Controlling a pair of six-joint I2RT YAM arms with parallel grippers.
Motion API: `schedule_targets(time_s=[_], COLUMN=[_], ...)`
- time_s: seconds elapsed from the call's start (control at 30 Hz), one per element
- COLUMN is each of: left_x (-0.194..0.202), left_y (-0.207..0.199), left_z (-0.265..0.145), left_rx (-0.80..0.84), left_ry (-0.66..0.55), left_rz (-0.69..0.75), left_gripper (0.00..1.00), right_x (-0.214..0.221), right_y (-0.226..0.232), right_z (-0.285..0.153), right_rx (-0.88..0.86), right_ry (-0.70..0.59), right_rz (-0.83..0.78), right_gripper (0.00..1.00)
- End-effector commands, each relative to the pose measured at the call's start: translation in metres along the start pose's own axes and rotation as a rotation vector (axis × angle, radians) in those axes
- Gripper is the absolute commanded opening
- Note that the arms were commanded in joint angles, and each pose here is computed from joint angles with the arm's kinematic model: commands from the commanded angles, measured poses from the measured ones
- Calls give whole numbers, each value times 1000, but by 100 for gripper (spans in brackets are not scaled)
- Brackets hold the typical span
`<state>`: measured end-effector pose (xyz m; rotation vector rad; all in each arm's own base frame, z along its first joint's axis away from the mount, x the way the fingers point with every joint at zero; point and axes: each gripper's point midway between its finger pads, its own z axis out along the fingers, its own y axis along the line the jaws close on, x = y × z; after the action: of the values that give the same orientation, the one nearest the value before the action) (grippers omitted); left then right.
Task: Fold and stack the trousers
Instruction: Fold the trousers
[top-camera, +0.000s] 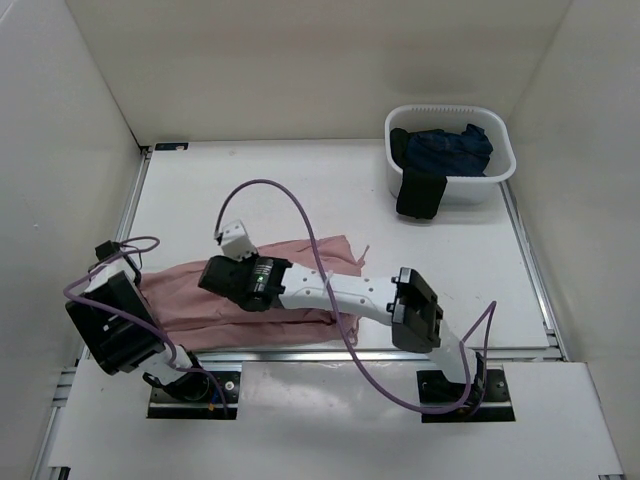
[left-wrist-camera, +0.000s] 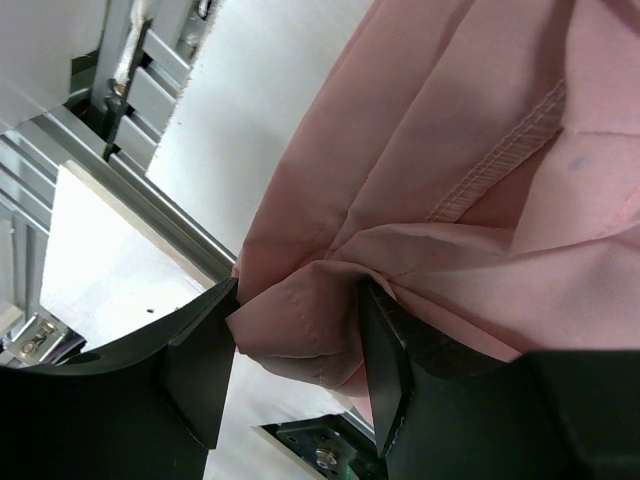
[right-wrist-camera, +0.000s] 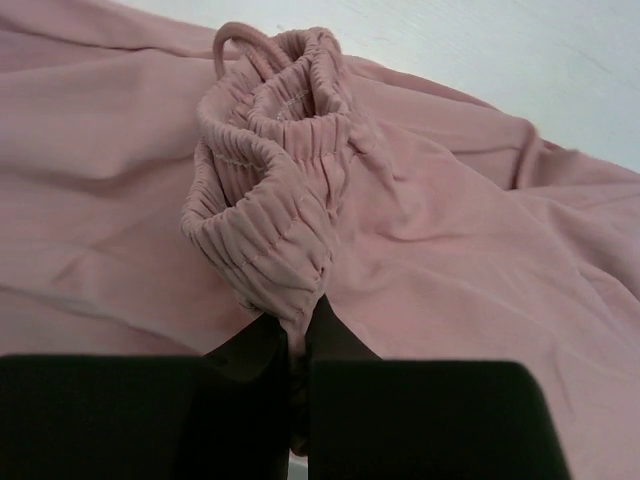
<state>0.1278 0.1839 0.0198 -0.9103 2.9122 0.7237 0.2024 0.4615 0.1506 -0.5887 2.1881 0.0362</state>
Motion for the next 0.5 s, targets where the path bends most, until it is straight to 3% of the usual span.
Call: schedule_targets(time_s=[0.0,0.07,0.1,0.13,0.17,0.23,0.37,0.43,0.47], left_x=[0,-3,-4,-4,-7,-11,-11,-11,-7], left_y=[-29,-29,-31,-31,-30,-29,-29,-29,-30], left_z=[0,0,0,-1,-2,-3,-3,-3,-2], left_rx=[137,137,146,146,146,146,146,146,146], left_ry=[5,4,4,4,-5,-13,-13,-13,-5], left_rz=[-27,-27,-27,-27,-31,-34,-34,-34,-31], left_gripper=[62,62,62,62,62,62,65,65,65], right_x=[-37,-34,-29,-26,-33,-24,-29,-17,-35], right_y=[11,32,46,54,71,74,59,42,15], right_z=[-15,-14,-10,-10,-21,-25,-69,-70,-79], right_rx=[-70,-178,-233,-280,-383,-423,-535,-509,-411], right_ry=[-41,-26,-11,-1,9,56,33,45,-19], right_rz=[-10,-85,-117,-182,-204,-279,-350,-360,-298], right_gripper=[0,1,7,35,48,71,89,89,83])
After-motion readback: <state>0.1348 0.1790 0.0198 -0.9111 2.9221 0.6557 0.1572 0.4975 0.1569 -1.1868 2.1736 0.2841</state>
